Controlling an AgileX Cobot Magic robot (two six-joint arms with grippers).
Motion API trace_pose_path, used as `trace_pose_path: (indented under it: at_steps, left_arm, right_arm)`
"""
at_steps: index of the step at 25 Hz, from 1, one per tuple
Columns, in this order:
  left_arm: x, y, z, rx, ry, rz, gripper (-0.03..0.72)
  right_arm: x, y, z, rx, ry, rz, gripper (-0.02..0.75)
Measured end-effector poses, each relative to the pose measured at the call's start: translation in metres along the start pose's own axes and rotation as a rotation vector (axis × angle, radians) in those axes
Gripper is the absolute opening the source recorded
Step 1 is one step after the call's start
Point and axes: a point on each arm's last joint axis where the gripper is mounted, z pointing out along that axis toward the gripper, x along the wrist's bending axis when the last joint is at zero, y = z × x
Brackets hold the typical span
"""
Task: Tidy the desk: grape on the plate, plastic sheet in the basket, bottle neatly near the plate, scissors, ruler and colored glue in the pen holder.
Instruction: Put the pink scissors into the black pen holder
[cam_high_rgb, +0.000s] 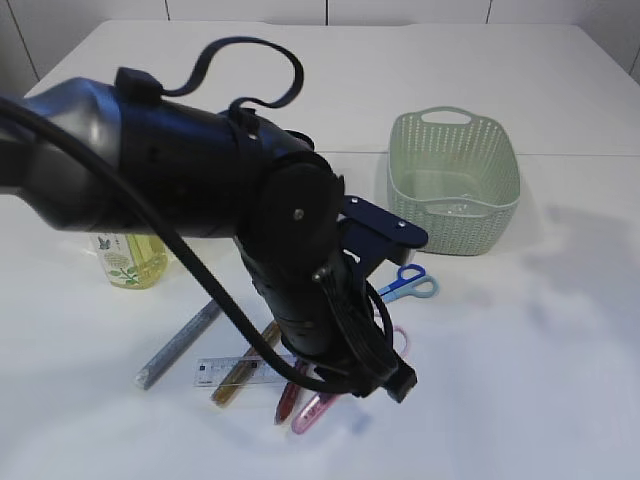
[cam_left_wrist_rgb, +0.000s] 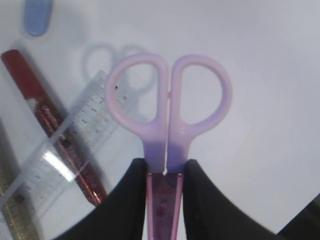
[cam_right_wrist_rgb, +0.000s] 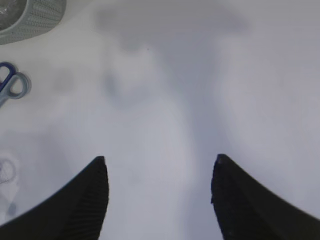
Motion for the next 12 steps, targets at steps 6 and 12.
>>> trace_pose_path:
  at_steps: [6,12]
  left_arm:
    - [0.021,0.009,-0.019,-0.087,0.001,-0.057,0.147]
    - [0.036,0.019,-0.037,-0.204,0.001,-0.092,0.147]
  right_arm:
    - [0.0,0.0,0.0,0.0,0.0,0.0,0.507]
    - [0.0,0.0,0.0,0.0,0.0,0.0,0.508]
